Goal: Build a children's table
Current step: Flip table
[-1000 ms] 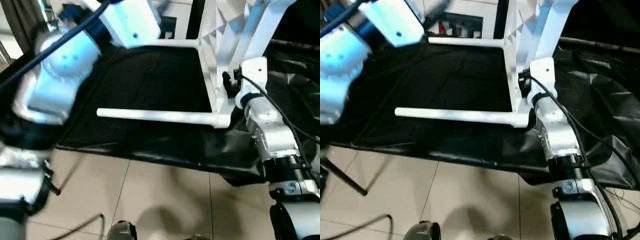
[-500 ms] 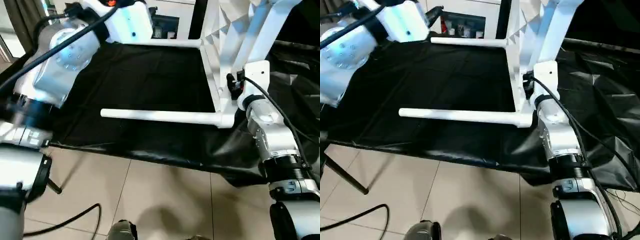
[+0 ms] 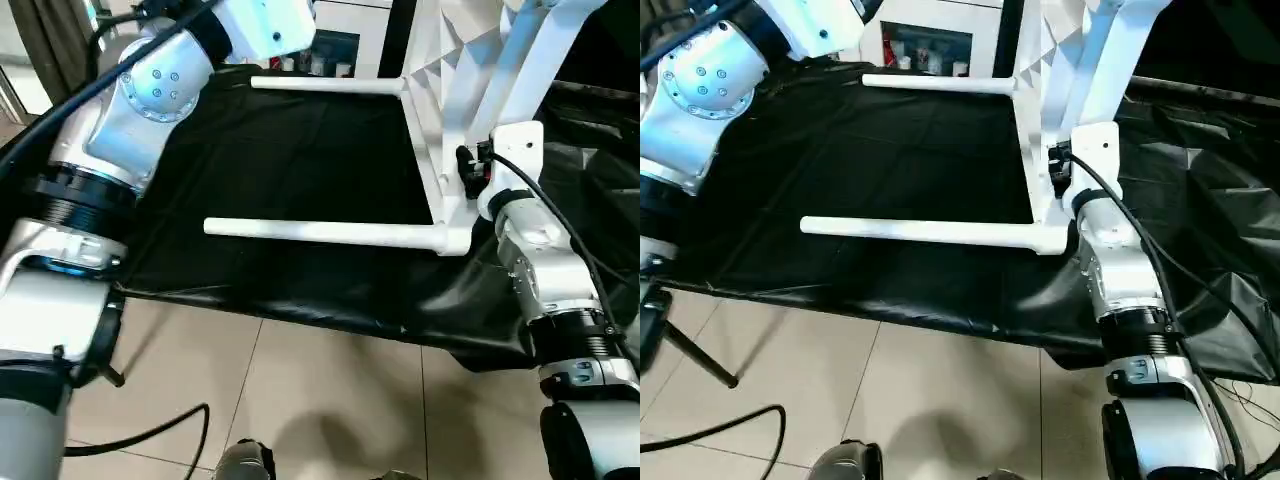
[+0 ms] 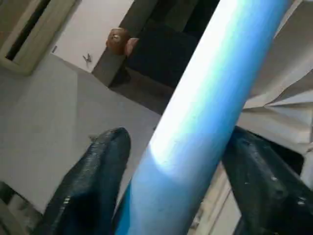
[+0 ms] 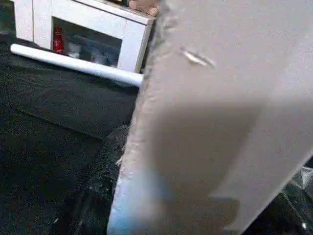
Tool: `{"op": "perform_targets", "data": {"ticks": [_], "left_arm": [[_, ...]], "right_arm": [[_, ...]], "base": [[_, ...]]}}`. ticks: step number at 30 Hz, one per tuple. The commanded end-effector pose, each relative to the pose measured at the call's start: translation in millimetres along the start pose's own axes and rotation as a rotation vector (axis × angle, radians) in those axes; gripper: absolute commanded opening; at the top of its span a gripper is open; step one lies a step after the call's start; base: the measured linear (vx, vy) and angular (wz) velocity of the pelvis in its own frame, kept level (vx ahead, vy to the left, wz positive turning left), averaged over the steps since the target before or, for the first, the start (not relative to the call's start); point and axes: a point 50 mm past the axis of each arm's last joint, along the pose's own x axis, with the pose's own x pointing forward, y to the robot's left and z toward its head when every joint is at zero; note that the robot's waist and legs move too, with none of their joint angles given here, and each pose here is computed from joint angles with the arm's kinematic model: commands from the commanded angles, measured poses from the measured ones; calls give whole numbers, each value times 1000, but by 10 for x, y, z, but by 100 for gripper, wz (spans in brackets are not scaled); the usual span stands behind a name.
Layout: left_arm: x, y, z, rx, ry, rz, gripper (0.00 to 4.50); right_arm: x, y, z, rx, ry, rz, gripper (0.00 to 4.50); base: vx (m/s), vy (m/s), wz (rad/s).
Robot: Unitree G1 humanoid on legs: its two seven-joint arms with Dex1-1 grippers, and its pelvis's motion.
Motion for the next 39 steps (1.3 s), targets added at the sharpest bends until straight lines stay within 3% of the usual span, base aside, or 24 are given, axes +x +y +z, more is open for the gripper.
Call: {"op": "perform_targets", "data": {"ticks": [1, 11, 14, 15, 18, 22, 23, 24, 26, 28, 30, 32, 33, 35, 36, 39], "left_arm": [[-4, 59, 12, -28, -16, 29, 313], [-21, 52, -46, -101, 5, 50, 267], [-30, 104, -95, -209, 27, 117, 262], [-52, 141, -135, -285, 43, 176, 262], [-97, 191, -188, -402, 60, 262, 261], [-213, 254, -301, -523, 107, 386, 261], [-219, 253, -308, -529, 111, 390, 261], [-291, 222, -378, -590, 145, 421, 261], [-344, 181, -421, -622, 168, 432, 259], [-490, 22, -502, -708, 223, 456, 256], [-554, -78, -521, -753, 250, 461, 251], [-604, -163, -528, -769, 275, 456, 248], [-671, -295, -536, -795, 308, 445, 246], [-712, -366, -540, -814, 331, 445, 240], [-779, -492, -540, -834, 367, 436, 236], [-894, -711, -532, -871, 428, 415, 229]], "right_arm": [[38, -68, 156, -81, -56, -4, 204], [46, -102, 204, -99, -74, -5, 203], [48, -169, 293, -128, -98, -10, 203], [51, -273, 414, -167, -126, -23, 203], [56, -451, 606, -213, -168, -52, 202], [53, -705, 947, -299, -234, -58, 193], [53, -714, 963, -306, -236, -57, 188], [46, -794, 1111, -375, -258, -40, 180], [40, -841, 1214, -424, -273, -30, 178], [28, -952, 1511, -532, -309, -17, 177], [24, -998, 1660, -581, -317, -13, 177], [22, -1011, 1753, -614, -324, 2, 177], [22, -1013, 1877, -667, -334, 19, 177], [27, -1010, 1946, -700, -335, 29, 177], [38, -988, 2047, -755, -334, 55, 177], [60, -936, 2176, -841, -329, 97, 177]], "base": [[0, 0, 0], [0, 0, 0], [0, 0, 0], [0, 0, 0], [0, 0, 0], [0, 0, 0], [0, 0, 0], [0, 0, 0], [0, 0, 0], [0, 0, 0], [0, 0, 0], [0, 0, 0], [0, 0, 0], [0, 0, 0], [0, 0, 0], [0, 0, 0]]}}
